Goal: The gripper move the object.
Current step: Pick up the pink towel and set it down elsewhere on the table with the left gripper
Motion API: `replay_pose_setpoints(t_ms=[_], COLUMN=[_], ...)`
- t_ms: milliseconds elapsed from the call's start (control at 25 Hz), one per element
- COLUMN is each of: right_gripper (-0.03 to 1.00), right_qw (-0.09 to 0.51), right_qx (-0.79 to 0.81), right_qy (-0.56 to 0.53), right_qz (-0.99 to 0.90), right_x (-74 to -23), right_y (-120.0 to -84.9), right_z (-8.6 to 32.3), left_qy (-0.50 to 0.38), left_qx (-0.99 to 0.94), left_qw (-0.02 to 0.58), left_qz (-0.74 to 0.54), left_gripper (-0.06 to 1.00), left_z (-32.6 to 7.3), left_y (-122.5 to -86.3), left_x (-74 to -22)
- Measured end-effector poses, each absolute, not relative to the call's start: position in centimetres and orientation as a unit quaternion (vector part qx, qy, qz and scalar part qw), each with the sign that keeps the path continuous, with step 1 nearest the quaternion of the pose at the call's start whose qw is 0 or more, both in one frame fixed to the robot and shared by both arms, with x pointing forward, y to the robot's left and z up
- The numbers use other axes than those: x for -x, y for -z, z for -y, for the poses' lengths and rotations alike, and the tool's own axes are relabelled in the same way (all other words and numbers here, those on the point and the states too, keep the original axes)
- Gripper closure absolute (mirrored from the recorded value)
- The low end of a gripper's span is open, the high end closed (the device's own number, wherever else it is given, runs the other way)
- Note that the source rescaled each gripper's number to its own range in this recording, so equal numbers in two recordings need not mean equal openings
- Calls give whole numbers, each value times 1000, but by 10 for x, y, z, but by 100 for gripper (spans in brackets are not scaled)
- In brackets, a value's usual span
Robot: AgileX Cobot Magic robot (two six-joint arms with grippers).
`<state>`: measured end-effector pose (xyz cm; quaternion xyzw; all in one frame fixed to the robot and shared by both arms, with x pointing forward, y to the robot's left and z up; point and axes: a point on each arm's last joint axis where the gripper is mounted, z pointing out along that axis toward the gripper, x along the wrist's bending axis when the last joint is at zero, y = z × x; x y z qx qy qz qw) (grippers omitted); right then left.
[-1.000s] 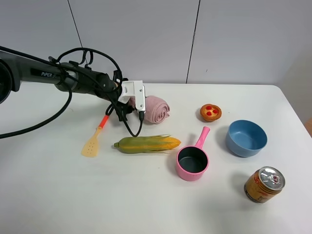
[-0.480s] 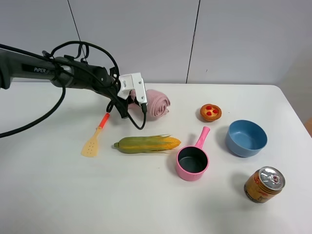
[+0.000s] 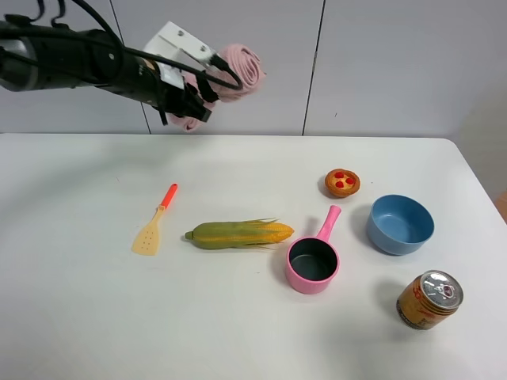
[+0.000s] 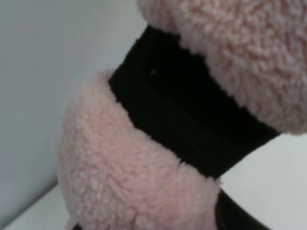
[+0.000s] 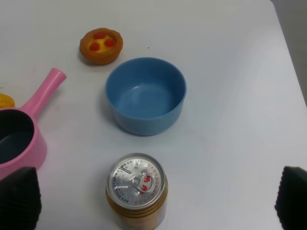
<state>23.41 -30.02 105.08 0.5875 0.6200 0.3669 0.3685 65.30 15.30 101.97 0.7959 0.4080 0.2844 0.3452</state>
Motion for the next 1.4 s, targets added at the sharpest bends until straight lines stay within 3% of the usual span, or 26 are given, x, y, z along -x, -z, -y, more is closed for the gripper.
replay_pose_setpoints(t_ms=[120, 320, 600, 1400], right_gripper=[-3, -3, -3, -3], right_qw=[369, 369, 369, 369], right_qx=[-588, -588, -588, -588], right_qy=[-367, -367, -367, -367], right_qz=[-620, -620, -620, -620], right_x=[-234, -234, -234, -234], right_y=[-1051, -1051, -1051, -1051], right_z=[300, 300, 300, 300], left_qy=[-265, -229, -182, -123], left_qx=[-787, -777, -744, -746], left_qw=[314, 242, 189, 137], left_qz=[-459, -533, -615, -640], left_gripper=[94, 94, 94, 92], left_z=[-188, -239, -280, -286], left_y=[-1019, -986, -952, -917], left_x=[-655, -643, -598, -555])
